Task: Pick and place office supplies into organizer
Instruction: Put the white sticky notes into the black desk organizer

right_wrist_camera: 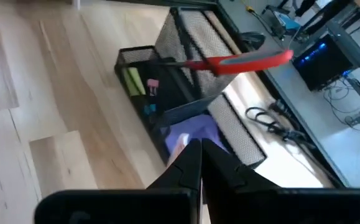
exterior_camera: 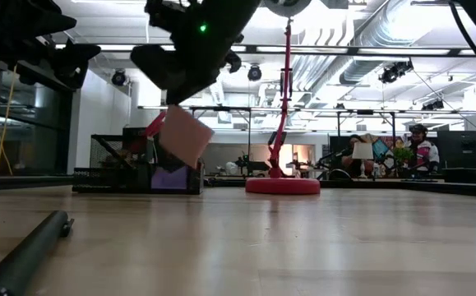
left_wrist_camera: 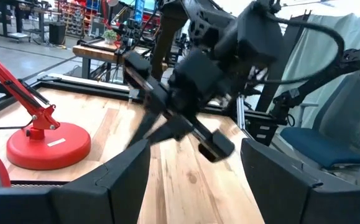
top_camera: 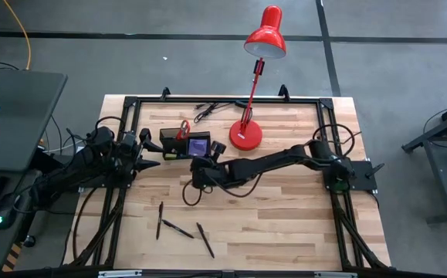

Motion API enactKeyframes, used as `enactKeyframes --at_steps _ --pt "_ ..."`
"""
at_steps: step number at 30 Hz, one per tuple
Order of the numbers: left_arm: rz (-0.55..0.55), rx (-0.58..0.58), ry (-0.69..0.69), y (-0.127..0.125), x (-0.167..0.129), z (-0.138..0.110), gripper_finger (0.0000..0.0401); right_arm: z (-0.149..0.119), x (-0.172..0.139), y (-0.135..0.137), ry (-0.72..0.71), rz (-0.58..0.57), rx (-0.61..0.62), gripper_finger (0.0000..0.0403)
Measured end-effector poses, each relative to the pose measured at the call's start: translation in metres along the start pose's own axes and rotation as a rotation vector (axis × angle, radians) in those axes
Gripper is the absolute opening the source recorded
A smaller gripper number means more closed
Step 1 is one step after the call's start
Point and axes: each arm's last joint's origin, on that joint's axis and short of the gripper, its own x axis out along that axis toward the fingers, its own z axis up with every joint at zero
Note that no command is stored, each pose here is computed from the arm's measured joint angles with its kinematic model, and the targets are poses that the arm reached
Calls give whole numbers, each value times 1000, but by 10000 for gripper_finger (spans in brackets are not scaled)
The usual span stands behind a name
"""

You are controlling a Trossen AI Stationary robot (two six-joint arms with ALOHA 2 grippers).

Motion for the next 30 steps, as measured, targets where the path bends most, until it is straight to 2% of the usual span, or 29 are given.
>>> enactKeyframes --at_steps 12,19,26,30 --pt "0 0 0 0 0 0 239 11 21 -43 22 -32 -22 0" --pt "0 0 0 0 0 0 239 22 25 -63 -22 -65 -33 0" --pt "0 0 0 0 0 0 239 23 43 -81 -22 -15 25 0" --pt "0 0 0 0 0 0 239 14 66 -81 -2 30 21 0"
